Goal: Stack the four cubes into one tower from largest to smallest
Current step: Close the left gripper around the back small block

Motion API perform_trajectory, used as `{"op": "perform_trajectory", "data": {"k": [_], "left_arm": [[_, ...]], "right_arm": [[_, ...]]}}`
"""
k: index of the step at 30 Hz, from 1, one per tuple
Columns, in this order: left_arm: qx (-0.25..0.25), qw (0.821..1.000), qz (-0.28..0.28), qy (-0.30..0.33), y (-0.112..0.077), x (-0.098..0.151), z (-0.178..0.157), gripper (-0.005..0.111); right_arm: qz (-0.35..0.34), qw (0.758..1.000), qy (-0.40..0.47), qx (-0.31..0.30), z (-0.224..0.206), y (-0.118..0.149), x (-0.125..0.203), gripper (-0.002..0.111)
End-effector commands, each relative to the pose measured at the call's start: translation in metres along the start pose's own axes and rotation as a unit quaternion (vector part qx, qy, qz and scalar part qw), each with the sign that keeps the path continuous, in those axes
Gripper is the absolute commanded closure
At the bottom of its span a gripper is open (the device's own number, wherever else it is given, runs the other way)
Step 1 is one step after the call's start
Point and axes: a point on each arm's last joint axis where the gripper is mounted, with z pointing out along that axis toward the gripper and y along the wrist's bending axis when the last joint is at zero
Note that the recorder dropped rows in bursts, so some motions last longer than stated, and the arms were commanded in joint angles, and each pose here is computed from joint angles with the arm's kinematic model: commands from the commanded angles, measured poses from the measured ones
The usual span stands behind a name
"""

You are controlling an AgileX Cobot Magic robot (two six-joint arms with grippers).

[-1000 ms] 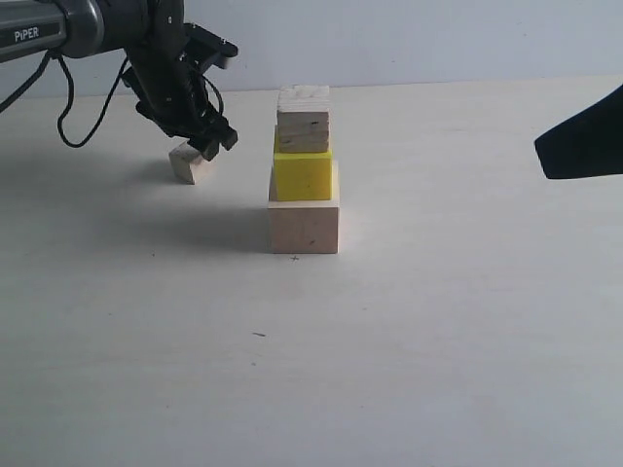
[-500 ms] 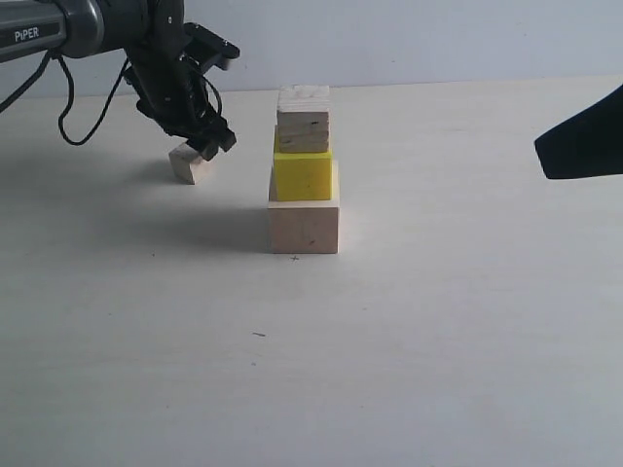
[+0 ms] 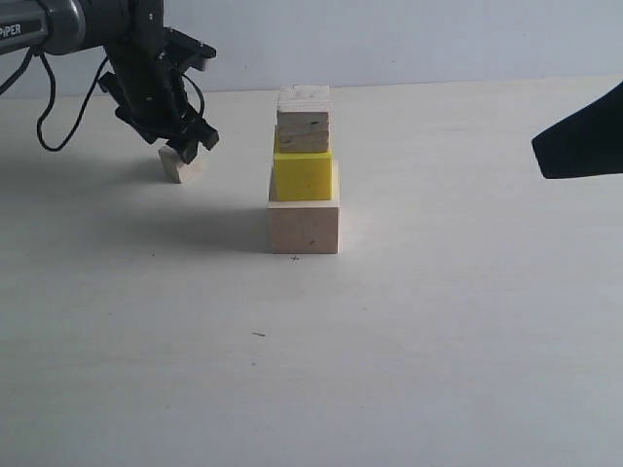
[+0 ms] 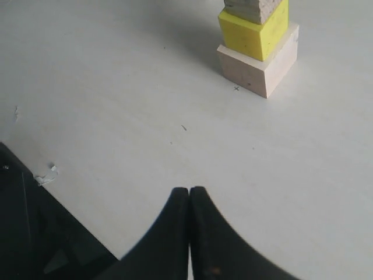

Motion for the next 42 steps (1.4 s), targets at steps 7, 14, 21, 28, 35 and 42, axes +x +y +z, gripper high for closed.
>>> {"op": "perform_trajectory", "data": {"k": [7,14,21,28,35,42], "left_arm": [[0.041,0.998,-0.003,-0.044,-0.002,-0.016,-0.019,0.046],[0.048,0.999,0.0,-0.017,-0.003,-0.011,-0.003,0.046],[0.044,0.998,0.039,-0.02,-0.002,-0.012,0.002,0.046],[0.016,0.998,0.053,-0.017,0.007,-0.011,0.002,0.046],[0.018,0.997,0.068,-0.033,0.01,-0.016,-0.005,0.046],[0.029,0.997,0.059,-0.03,0.013,-0.014,0.002,0.046]], "right_arm": [[0.002,1.0,0.003,-0.006,0.001,0.001,0.001,0.108],[0.002,1.0,0.019,-0.011,0.001,0.002,0.003,0.108],[0.002,1.0,0.028,-0.014,0.001,0.002,0.005,0.108],[0.001,1.0,0.028,-0.014,0.001,0.002,0.005,0.108],[0.001,1.0,0.023,-0.012,0.001,0.002,0.004,0.108],[0.0,1.0,0.012,-0.009,0.001,0.001,0.002,0.108]]}}
